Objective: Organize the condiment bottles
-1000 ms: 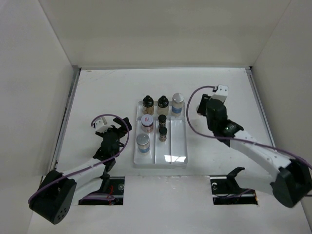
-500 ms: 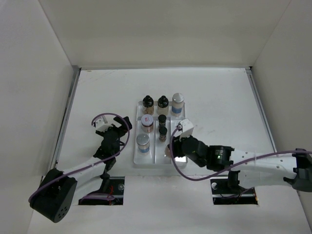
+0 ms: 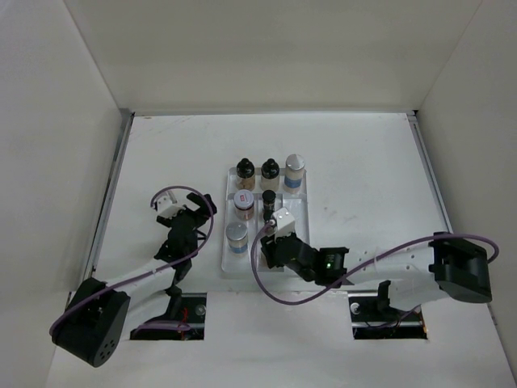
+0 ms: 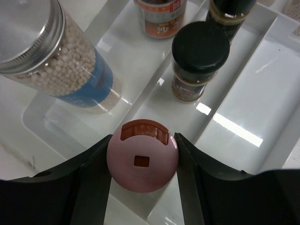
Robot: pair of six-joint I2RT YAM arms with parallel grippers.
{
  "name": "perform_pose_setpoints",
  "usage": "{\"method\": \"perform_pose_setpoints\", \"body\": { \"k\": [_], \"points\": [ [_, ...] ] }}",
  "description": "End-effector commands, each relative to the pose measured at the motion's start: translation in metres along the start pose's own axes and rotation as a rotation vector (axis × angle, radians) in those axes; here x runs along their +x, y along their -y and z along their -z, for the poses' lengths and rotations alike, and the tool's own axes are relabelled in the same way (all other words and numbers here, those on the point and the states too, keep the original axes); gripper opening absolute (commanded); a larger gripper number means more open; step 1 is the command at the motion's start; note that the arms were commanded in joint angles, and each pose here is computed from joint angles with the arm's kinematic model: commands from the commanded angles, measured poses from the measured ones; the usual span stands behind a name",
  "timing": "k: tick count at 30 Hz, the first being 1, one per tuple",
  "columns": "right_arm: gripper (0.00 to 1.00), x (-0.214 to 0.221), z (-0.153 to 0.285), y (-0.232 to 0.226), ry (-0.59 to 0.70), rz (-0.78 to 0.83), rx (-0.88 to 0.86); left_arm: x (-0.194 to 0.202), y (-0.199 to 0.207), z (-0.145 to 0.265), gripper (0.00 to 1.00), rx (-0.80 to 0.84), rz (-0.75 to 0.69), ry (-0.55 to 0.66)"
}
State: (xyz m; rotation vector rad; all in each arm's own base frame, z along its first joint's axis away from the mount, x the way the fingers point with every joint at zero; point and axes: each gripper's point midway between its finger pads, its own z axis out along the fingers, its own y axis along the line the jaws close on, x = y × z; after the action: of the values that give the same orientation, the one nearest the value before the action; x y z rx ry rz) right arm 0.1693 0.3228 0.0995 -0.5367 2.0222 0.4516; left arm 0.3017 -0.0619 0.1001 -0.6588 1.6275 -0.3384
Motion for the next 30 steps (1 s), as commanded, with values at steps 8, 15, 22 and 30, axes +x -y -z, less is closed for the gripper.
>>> {"method": "perform_pose_setpoints", "body": {
  "k": [8, 15, 22, 30],
  "points": [
    [1.00, -0.024, 0.003, 0.001, 0.102, -0.024, 0.009, -0.015, 0.023, -0.007, 1.00, 0.002, 0.005, 0.001],
    [1.00, -0.086, 0.042, 0.040, 0.307, -0.175, 0.017, -0.024, 0.028, -0.003, 1.00, -0.065, -0.047, -0.074],
    [1.00, -0.152, 0.059, 0.169, 0.592, -0.503, 0.305, -0.060, 0.052, 0.009, 1.00, -0.056, -0.050, -0.078],
    [1.00, -0.140, 0.036, 0.266, 0.554, -0.559, 0.586, -0.090, 0.070, 0.021, 1.00, -0.026, -0.035, -0.052]
  ]
}}
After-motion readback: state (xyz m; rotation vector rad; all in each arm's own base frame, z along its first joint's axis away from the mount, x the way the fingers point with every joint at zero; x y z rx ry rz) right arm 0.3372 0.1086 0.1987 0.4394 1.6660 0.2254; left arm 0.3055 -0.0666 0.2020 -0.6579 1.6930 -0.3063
